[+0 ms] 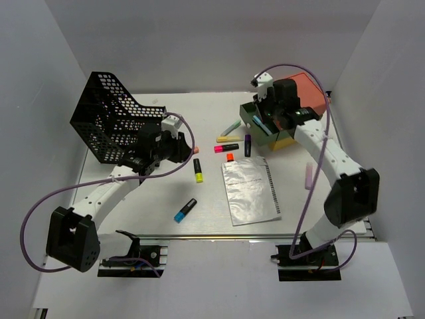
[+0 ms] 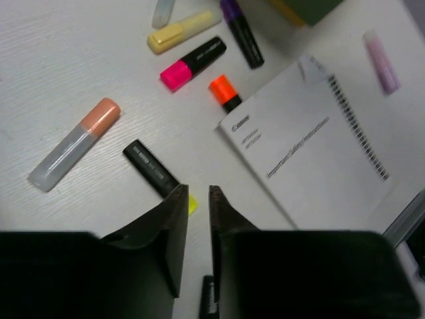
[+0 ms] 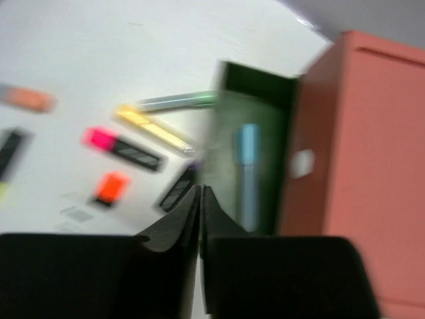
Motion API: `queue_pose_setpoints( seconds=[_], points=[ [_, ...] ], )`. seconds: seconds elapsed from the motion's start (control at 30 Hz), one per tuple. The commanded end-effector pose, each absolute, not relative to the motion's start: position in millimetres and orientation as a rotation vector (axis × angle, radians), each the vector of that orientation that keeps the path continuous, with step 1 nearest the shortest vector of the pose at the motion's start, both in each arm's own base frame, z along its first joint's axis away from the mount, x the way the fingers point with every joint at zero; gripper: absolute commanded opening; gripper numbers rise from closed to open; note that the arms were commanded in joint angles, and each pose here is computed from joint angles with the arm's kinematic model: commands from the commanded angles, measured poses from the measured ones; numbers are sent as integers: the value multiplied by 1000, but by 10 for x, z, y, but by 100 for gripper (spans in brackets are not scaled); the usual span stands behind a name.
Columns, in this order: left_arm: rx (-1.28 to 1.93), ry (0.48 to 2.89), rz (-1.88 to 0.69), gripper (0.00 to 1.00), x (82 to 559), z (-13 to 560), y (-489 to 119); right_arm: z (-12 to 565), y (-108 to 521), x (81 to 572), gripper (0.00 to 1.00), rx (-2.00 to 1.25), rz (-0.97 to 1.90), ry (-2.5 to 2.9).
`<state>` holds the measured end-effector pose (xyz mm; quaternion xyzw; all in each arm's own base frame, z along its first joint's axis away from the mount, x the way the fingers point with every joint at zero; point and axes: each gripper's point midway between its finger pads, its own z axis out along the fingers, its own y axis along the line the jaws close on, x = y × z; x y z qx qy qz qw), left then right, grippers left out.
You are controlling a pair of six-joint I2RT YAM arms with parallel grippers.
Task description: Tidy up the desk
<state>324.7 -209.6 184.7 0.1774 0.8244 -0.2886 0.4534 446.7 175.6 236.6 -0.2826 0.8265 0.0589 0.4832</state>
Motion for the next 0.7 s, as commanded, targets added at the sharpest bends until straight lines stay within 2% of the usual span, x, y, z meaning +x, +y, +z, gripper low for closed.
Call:
queue_pose_setpoints(
  seconds=[0.0,0.07,0.1,0.17,0.27,0.4,0.43,0.5,0.57,0.6,0.63,0.67],
  points=[
    [393,2117,-749,26,3081,1863,-2080,2926,2118,3669,0,-945,509,1807],
    [343,2209,-796,9,2889,1738,-2060,2833,2164,3161,0,-1025,648,1746],
    [328,2267,-800,7,2783,1623,-2049,2847,2252,2959,0,-1080,743,1659],
    [273,2410,-795,7,2561,1386,-1992,2614,2172,2614,0,-1088,783,1638],
    [218,2563,-712,13,2306,1096,-1858,2544,2025,2527,0,-1052,698,1595],
    [133,2578,-593,44,2331,1026,-1743,2110,1892,2438,0,-1007,702,1697],
    [102,2556,-585,60,2413,1067,-1754,2031,1887,2411,0,-998,728,1714],
    [79,2519,-527,70,2622,1151,-1774,1980,1864,2401,0,-989,747,1714],
    [107,2429,-513,73,2928,1380,-1863,1980,1817,2415,15,-983,732,1726],
    [137,2443,-448,73,3055,1276,-1880,1994,1841,2379,29,-1009,753,1706],
    [220,2431,-410,74,3158,1276,-1895,1980,1834,2369,53,-1019,757,1703],
    [284,2394,-404,74,3323,1399,-1971,1959,1831,2333,58,-1045,764,1696]
  ],
)
